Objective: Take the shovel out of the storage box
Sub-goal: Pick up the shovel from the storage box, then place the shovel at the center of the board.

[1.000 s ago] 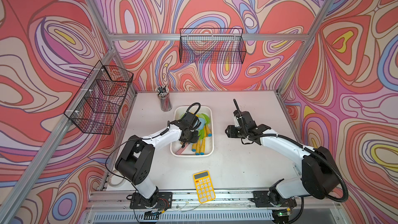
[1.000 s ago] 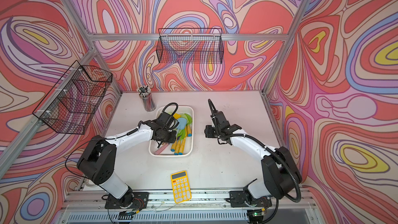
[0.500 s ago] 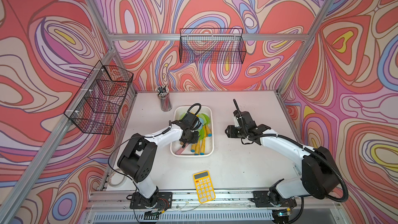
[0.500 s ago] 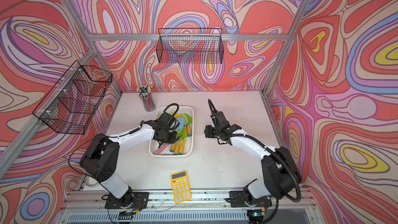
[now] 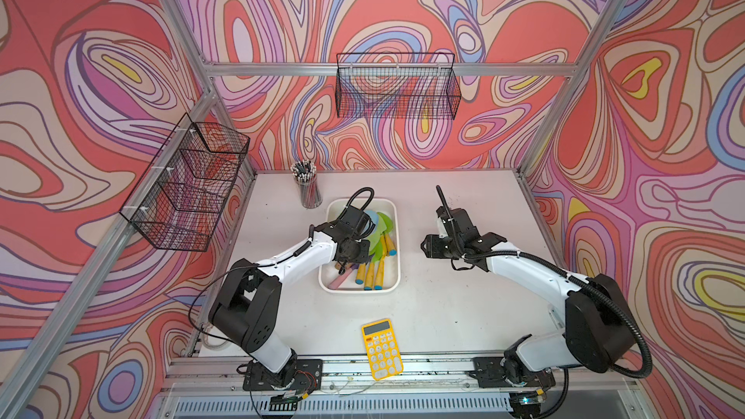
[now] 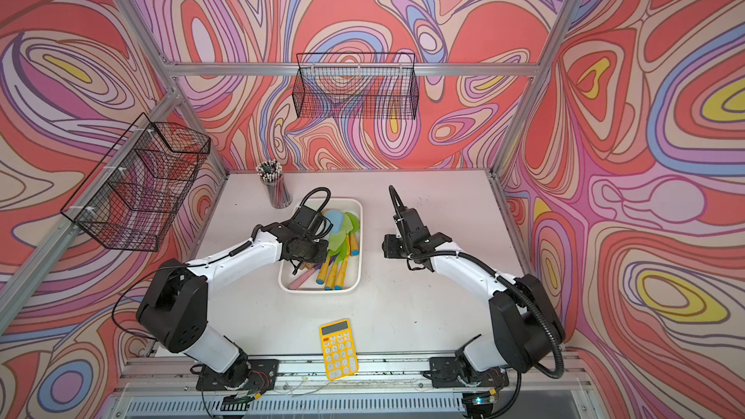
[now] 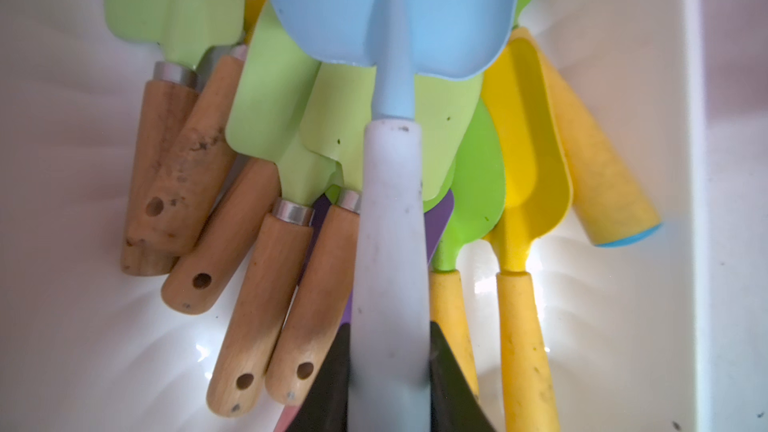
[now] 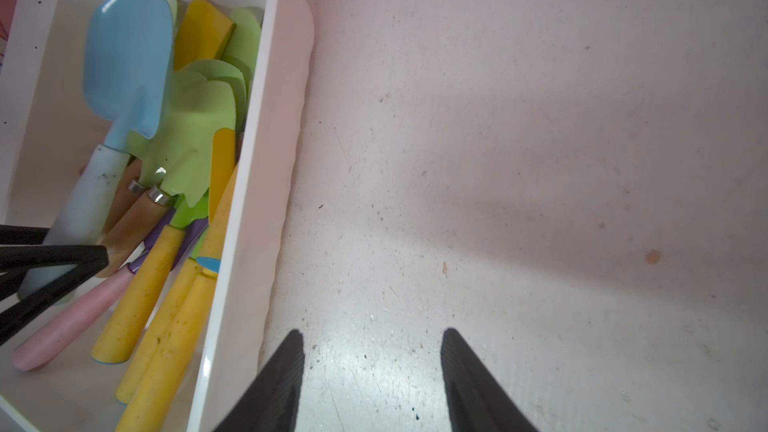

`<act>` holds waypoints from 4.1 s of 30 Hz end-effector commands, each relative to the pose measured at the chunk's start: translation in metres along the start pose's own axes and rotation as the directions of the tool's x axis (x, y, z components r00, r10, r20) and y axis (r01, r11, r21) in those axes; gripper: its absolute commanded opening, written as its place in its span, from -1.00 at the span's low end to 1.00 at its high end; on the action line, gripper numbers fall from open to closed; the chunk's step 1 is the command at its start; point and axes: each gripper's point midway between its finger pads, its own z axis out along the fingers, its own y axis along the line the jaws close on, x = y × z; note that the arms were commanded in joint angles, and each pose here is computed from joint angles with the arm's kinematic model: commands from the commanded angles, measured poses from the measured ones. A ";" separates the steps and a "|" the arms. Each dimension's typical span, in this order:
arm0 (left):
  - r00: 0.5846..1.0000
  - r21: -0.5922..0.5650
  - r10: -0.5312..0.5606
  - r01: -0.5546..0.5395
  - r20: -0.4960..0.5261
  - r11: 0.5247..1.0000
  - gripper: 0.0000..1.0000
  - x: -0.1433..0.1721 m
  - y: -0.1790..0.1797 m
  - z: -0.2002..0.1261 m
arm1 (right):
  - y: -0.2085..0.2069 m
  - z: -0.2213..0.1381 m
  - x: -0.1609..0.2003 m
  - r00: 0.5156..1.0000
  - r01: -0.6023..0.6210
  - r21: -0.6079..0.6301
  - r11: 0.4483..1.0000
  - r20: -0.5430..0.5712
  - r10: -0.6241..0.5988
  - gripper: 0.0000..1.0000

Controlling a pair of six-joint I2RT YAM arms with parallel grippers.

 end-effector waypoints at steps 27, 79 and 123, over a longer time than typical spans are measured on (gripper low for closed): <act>0.967 0.892 -0.251 0.082 0.037 0.444 -1.00 -0.046 -0.112 -0.121 | 0.142 -0.047 -0.072 0.978 0.018 -0.735 0.678 0.154 0.141 0.14; 0.937 0.498 -0.311 0.197 0.156 0.844 0.05 -0.045 -0.001 -0.093 | 0.047 0.014 -0.129 0.988 -0.097 -0.321 0.942 0.086 0.131 -1.00; 0.971 0.268 -0.203 0.165 0.122 0.949 0.05 -0.017 0.003 -0.051 | -0.046 0.232 -0.141 0.988 -0.069 0.156 0.985 -0.128 0.089 -0.52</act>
